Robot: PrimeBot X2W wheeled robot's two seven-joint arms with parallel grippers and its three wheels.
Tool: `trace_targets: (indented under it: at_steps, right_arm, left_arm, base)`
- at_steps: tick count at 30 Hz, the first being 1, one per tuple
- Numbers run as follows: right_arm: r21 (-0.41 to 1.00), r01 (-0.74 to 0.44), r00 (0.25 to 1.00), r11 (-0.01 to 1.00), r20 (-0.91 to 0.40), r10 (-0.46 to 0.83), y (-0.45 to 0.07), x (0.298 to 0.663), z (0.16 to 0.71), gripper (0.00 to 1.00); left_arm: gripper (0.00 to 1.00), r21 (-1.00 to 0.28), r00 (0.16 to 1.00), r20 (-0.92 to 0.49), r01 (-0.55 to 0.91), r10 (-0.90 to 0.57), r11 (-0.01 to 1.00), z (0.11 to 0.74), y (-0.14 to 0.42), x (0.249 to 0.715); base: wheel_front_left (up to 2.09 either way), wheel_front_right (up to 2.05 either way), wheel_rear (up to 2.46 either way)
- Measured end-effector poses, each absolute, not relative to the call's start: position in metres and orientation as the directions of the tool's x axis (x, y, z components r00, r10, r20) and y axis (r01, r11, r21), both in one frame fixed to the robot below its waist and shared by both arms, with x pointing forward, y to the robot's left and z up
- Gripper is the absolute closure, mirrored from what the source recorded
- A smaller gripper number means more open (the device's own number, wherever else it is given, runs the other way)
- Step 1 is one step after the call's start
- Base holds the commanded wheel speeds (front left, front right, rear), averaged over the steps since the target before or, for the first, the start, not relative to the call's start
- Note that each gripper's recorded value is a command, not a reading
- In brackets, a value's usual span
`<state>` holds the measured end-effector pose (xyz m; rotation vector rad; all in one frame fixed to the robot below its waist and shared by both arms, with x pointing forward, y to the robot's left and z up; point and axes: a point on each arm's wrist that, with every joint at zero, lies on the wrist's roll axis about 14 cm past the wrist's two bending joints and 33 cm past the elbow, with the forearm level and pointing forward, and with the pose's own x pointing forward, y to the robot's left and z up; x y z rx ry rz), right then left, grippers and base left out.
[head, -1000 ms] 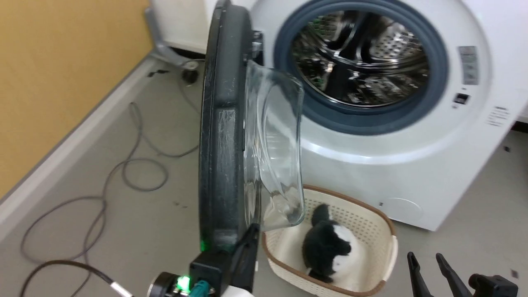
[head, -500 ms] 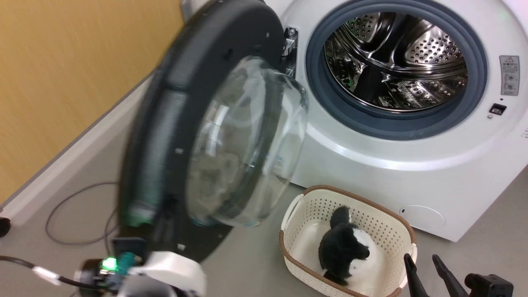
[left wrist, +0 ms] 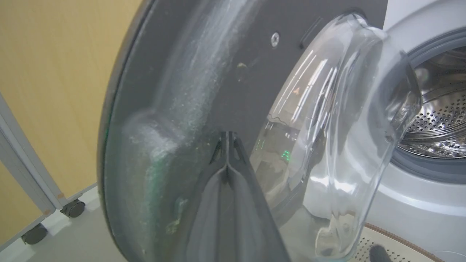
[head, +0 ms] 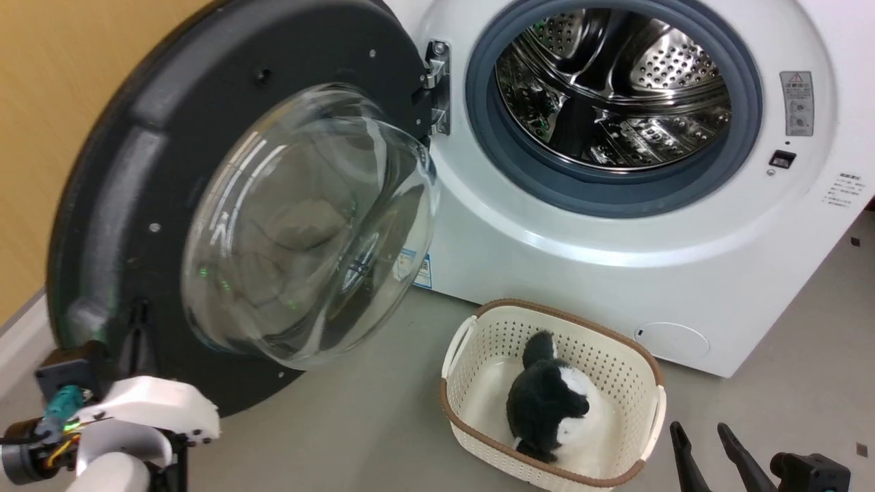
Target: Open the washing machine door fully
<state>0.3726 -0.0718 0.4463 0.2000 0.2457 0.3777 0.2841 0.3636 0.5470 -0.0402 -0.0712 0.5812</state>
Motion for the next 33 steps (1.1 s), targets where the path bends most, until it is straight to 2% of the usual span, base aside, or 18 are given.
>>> trace_targets:
  at_steps: [10, 20, 23, 24, 25, 33]
  right_arm:
    - [0.235, -0.323, 0.908, 0.917, -0.197, 0.37, -0.078, 0.371, 0.448, 0.0]
    - [0.231, -0.31, 0.922, 0.922, -0.165, 0.351, -0.084, 0.367, 0.455, 0.0]
    - [0.221, -0.314, 0.925, 0.923, -0.15, 0.35, -0.084, 0.367, 0.459, 0.0]
    - [0.217, -0.314, 0.926, 0.924, -0.145, 0.349, -0.085, 0.367, 0.461, 0.0]
    - [0.212, -0.313, 0.928, 0.926, -0.14, 0.346, -0.085, 0.367, 0.462, 0.0]
    - [0.171, -0.289, 0.946, 0.942, -0.1, 0.308, -0.1, 0.364, 0.474, 0.0]
  left_arm:
    - [1.0, -0.074, 0.83, 0.051, -0.551, 0.555, 0.831, 0.537, 0.364, 0.286]
    - [1.0, -0.128, 0.883, 0.019, -0.464, 0.47, 0.877, 0.512, 0.303, 0.263]
    - [0.4, -0.136, 0.899, 0.008, -0.433, 0.438, 0.891, 0.506, 0.287, 0.261]
    - [0.07, -0.138, 0.904, 0.006, -0.423, 0.428, 0.895, 0.504, 0.282, 0.26]
    - [0.0, -0.144, 0.908, 0.004, -0.414, 0.419, 0.899, 0.503, 0.276, 0.26]
    - [0.0, -0.119, 0.963, -0.021, -0.268, 0.267, 0.956, 0.487, 0.229, 0.267]
  base:
    - [0.0, 0.0, 0.0]
    - [0.0, 0.0, 0.0]
    - [0.0, 0.0, 0.0]
    - [0.0, 0.0, 0.0]
    - [0.0, 0.0, 0.0]
    - [0.0, 0.0, 0.0]
